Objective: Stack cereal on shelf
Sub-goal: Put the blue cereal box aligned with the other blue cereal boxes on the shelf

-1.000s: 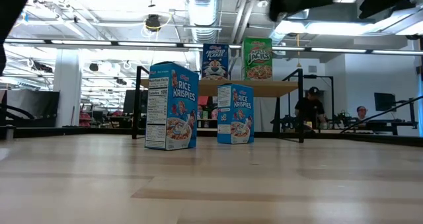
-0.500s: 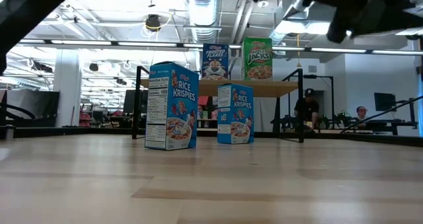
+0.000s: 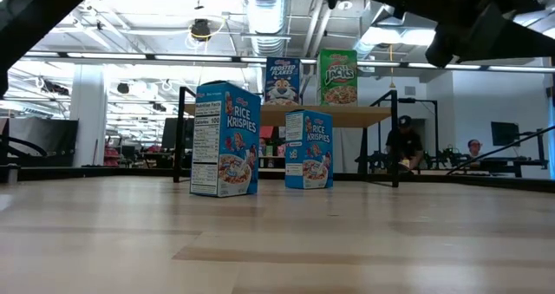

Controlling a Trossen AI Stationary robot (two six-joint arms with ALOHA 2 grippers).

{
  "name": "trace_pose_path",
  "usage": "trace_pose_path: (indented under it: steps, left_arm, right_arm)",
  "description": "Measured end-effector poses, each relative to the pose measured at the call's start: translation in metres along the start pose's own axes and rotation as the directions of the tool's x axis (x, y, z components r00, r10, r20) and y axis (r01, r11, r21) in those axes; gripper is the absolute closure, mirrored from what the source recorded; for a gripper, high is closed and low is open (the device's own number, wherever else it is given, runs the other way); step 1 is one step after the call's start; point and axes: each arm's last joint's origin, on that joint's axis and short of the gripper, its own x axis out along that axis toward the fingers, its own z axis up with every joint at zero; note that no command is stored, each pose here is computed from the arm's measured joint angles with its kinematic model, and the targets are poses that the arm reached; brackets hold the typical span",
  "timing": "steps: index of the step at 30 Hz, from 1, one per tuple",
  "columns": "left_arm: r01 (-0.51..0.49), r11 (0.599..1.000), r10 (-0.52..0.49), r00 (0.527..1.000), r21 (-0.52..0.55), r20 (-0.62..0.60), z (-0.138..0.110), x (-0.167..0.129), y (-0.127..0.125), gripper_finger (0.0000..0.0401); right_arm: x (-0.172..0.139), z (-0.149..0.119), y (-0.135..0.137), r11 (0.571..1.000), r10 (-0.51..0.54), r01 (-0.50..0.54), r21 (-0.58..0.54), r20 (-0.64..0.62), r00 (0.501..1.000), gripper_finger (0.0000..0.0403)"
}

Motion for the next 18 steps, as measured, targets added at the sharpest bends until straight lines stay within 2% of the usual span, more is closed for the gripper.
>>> trace_pose_path:
  steps: [10, 18]
  left_arm:
    - [0.009, 1.0, -0.009, 0.999, 0.008, 0.043, -0.01, 0.011, 0.001, 0.0069]
    - [0.024, 0.999, -0.024, 1.0, -0.025, 0.016, -0.018, 0.015, 0.001, 0.0069]
  right_arm:
    - [0.0, -0.003, -0.001, 1.0, -0.011, 0.011, -0.019, -0.026, 1.0, 0.0117]
    - [0.0, -0.004, -0.002, 1.0, -0.017, 0.016, -0.027, -0.038, 0.999, 0.0117]
